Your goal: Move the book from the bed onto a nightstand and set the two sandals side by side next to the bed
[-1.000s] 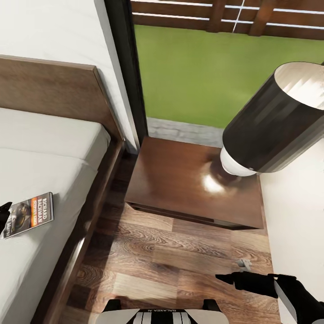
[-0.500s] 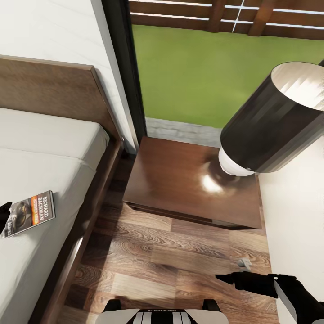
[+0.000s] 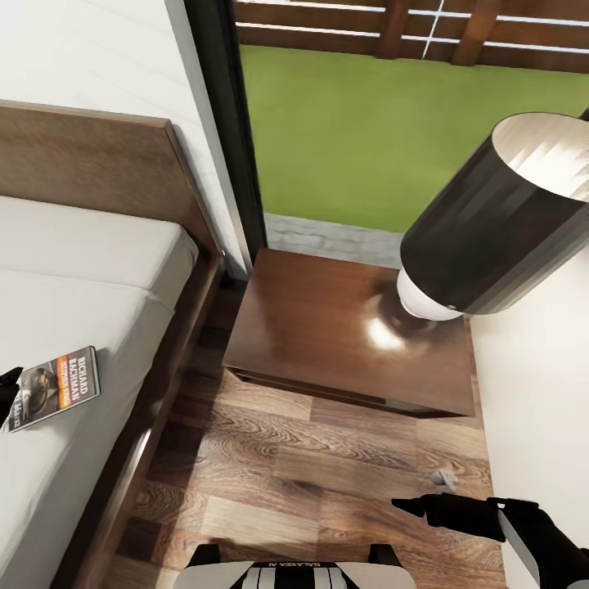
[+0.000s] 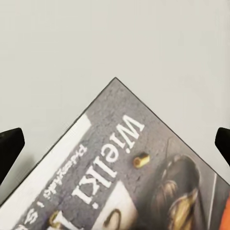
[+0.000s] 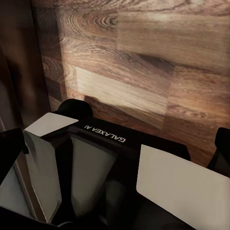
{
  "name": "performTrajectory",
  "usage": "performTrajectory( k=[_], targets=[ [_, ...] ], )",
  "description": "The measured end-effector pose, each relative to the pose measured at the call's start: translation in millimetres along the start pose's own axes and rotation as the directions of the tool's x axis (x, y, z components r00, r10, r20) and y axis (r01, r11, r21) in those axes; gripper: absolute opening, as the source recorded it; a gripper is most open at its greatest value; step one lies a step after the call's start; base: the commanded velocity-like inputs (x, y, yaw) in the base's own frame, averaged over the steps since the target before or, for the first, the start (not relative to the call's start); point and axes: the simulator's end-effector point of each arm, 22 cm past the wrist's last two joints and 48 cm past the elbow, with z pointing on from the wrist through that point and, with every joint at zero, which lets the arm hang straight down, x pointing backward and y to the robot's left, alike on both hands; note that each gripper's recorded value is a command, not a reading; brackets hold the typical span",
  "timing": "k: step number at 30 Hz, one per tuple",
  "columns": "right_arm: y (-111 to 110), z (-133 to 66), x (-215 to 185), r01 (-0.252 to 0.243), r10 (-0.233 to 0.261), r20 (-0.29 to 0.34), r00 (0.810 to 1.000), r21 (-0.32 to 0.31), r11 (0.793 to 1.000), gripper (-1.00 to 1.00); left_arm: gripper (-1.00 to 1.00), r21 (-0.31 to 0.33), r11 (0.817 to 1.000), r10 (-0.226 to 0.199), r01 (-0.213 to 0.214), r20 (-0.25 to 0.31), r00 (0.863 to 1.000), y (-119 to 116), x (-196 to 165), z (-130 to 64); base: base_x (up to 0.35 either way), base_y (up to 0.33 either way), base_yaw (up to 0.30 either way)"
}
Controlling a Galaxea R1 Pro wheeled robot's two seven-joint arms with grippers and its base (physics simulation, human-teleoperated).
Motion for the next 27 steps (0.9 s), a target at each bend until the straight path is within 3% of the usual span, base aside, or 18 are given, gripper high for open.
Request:
performTrajectory(
  k=[27],
  targets=[
    [0.3, -0.1, 0.7, -0.003, 0.003, -0.001, 1.0, -0.003, 1.0, 1.0, 1.0, -0.001, 1.0, 0.001, -0.001, -0.001, 1.0, 0.8, 0.3, -0.3, 0.0, -0.011, 0.0]
  ],
)
